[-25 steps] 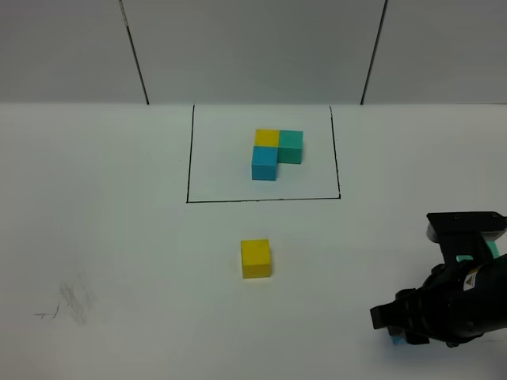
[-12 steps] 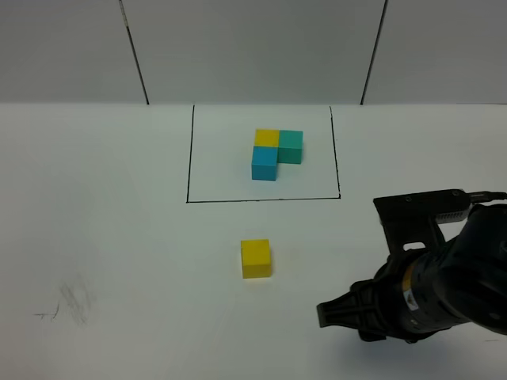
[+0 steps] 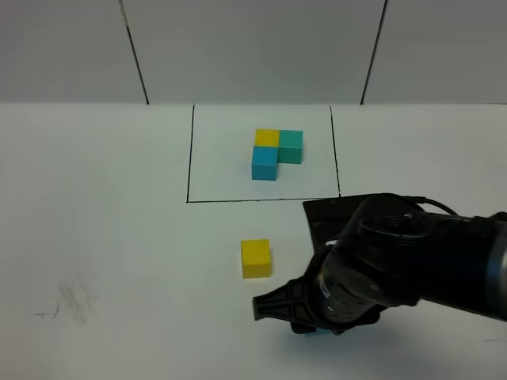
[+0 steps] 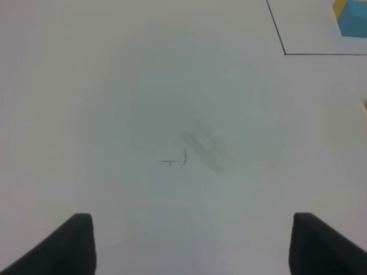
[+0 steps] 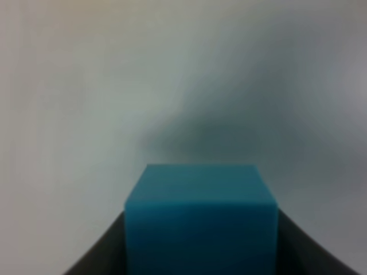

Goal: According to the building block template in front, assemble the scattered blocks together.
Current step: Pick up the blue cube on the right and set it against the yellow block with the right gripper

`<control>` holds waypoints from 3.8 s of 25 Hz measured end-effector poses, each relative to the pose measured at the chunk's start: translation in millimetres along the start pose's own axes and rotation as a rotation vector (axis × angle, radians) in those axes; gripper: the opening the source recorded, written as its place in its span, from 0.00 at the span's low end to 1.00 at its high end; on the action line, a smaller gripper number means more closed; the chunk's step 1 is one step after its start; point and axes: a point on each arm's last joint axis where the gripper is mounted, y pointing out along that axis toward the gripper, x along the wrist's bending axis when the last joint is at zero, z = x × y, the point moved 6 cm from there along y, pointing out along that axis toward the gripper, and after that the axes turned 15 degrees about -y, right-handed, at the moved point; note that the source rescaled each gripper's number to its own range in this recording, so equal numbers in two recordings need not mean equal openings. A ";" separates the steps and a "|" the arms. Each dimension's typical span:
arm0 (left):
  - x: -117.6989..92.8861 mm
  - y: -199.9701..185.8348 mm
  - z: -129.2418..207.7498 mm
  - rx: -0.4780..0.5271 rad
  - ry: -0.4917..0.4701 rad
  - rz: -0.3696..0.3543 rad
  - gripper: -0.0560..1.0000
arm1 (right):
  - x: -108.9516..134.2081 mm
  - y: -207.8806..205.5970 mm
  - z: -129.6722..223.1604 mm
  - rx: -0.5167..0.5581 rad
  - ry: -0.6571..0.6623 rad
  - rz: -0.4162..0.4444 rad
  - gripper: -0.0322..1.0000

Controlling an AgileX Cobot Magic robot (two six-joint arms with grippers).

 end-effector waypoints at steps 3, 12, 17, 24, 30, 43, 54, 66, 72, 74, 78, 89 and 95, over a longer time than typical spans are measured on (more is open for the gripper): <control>0.0 0.0 0.0 0.000 0.000 0.000 0.55 | 15.6 15.0 -13.0 0.005 -0.024 -0.042 0.05; 0.0 0.0 0.0 0.000 0.000 0.000 0.55 | 39.7 48.0 -40.2 -0.002 -0.037 -0.082 0.05; 0.0 0.0 0.0 0.000 0.000 0.000 0.55 | 47.4 58.8 -51.9 -0.017 -0.039 -0.090 0.05; 3.1 -0.1 -1.1 -0.007 0.009 -0.020 0.55 | 49.6 81.1 -50.5 0.020 -0.042 -0.073 0.05; 7.1 -0.2 -2.6 -0.017 0.021 -0.047 0.55 | 47.8 84.2 -50.2 0.021 -0.030 -0.059 0.05; 7.4 -0.2 -2.7 -0.017 0.023 -0.049 0.55 | 50.2 83.8 -45.4 0.056 0.056 -0.073 0.05; 7.4 -0.2 -2.7 -0.017 0.023 -0.049 0.55 | 37.1 84.6 -53.6 -0.002 0.056 0.011 0.05; 7.5 0.1 -2.4 -0.016 0.023 -0.050 0.55 | 40.3 88.6 -67.3 -0.037 0.055 0.022 0.05; 7.5 0.1 -2.4 -0.016 0.023 -0.050 0.55 | 40.1 97.2 -65.1 -0.021 0.050 0.032 0.05; 7.5 0.1 -2.4 -0.016 0.023 -0.050 0.55 | 39.7 100.5 -63.6 -0.013 0.048 0.037 0.05; 7.5 0.1 -2.4 -0.016 0.023 -0.050 0.55 | 39.6 103.1 -62.8 -0.008 0.049 0.039 0.05; 7.5 0.1 -2.4 -0.016 0.023 -0.050 0.55 | 37.1 105.4 -70.2 -0.002 0.078 0.088 0.05; 7.5 0.1 -2.4 -0.016 0.023 -0.050 0.55 | 31.5 104.6 -69.1 0.003 0.101 0.128 0.05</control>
